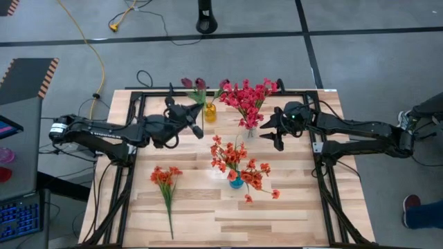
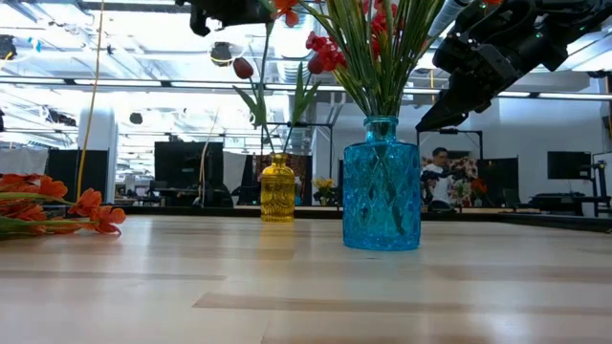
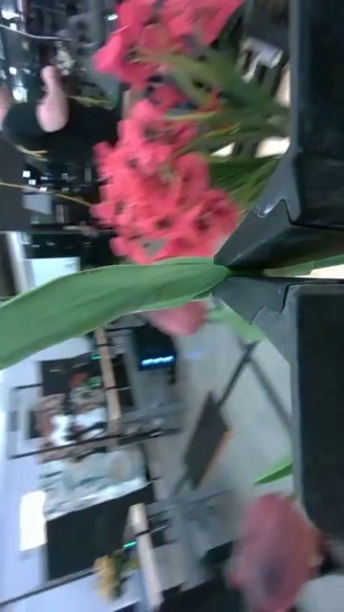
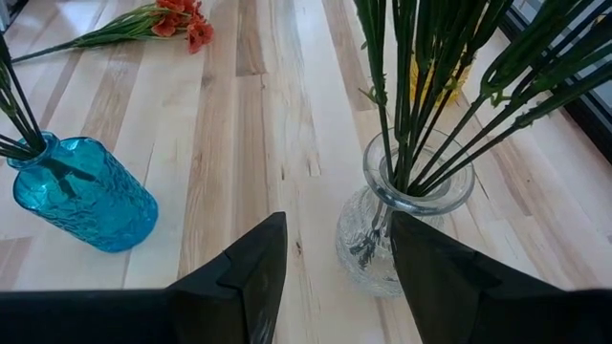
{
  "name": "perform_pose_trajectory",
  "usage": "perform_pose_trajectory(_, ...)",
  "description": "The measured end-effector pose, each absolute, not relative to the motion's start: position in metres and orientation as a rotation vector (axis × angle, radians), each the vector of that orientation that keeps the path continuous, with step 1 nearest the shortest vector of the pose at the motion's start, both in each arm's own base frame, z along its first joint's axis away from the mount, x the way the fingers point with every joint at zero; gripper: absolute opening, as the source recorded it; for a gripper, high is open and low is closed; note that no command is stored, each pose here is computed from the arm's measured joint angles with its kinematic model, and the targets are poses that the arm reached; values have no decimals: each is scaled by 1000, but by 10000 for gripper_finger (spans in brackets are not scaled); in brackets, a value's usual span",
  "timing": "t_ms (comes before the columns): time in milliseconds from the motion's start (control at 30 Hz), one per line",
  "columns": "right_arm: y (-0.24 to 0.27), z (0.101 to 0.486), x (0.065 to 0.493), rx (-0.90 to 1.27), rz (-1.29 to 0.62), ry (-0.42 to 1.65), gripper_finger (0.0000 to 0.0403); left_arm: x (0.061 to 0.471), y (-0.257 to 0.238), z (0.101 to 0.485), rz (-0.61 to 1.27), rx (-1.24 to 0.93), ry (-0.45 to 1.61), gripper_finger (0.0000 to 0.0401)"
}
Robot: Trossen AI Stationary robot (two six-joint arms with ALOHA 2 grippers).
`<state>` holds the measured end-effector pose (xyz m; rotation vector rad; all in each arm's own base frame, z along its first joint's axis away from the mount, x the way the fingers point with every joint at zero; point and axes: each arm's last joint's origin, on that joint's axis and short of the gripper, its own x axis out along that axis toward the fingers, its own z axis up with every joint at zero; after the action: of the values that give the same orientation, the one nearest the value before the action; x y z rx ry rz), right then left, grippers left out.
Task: Sort flowers into vase by color
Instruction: Put the dark red flower into the yellow vase
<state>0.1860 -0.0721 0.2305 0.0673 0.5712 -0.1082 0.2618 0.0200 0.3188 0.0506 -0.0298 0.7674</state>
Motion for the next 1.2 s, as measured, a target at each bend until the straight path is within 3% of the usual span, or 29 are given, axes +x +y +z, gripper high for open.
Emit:
perform_pose_trajectory(433,-72,231,186,67,-108,569,214,275,76,324,788,305,-197,0)
perform_pose_trajectory(800,-72,231,186,67,-108,569,214,287,116,296,823,311,-139,0)
perform_pose_trajectory(1200,-72,231,186,67,-108,569,214,288,121,291,843,278,-128,0)
